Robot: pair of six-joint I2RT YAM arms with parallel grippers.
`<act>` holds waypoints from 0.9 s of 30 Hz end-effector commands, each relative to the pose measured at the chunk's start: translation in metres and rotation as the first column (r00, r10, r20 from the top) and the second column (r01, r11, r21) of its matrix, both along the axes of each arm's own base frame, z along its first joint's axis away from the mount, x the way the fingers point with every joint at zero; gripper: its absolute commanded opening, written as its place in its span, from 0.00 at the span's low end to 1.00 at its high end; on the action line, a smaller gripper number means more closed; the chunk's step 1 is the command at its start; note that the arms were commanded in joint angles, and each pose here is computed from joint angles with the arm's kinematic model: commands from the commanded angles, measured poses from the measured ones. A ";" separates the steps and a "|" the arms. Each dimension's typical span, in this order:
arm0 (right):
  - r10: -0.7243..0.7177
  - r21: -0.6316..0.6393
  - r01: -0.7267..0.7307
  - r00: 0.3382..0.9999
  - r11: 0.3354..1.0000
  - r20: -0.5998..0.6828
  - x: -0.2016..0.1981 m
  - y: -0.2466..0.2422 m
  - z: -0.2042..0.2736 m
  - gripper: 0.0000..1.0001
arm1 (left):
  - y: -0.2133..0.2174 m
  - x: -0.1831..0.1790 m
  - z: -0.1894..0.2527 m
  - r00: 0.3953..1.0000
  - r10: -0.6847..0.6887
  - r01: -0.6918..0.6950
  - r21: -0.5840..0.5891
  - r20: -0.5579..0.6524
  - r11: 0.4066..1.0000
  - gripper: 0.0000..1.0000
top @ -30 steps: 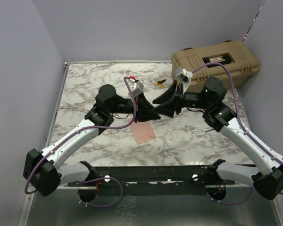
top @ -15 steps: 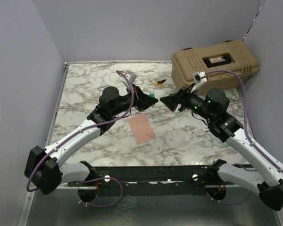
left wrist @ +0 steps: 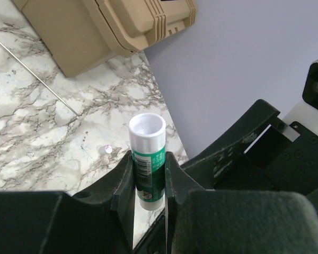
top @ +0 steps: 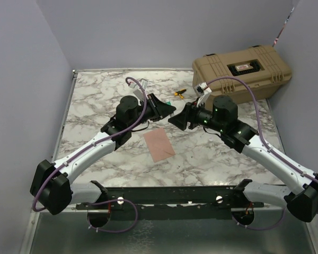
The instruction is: Place the letter into the envelope and seal it
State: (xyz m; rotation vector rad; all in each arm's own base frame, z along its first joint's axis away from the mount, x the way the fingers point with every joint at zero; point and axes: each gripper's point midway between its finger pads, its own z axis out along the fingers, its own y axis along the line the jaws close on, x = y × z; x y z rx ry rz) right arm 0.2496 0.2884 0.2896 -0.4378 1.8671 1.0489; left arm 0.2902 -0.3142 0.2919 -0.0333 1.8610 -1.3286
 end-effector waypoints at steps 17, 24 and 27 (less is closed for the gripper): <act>0.017 -0.033 -0.015 0.997 0.999 0.072 0.025 0.019 -0.005 0.53 | 0.003 -0.020 0.008 0.999 -0.035 0.031 -0.106 -0.033 0.994 0.00; -0.020 0.018 0.019 0.996 1.000 0.086 0.035 0.023 0.000 0.07 | 0.002 -0.028 0.007 0.997 -0.078 0.075 -0.095 -0.022 0.993 0.12; -0.011 0.005 0.010 0.990 1.000 0.143 0.032 0.019 0.001 0.00 | 0.003 -0.028 0.009 0.995 -0.098 0.095 -0.098 -0.024 0.991 0.36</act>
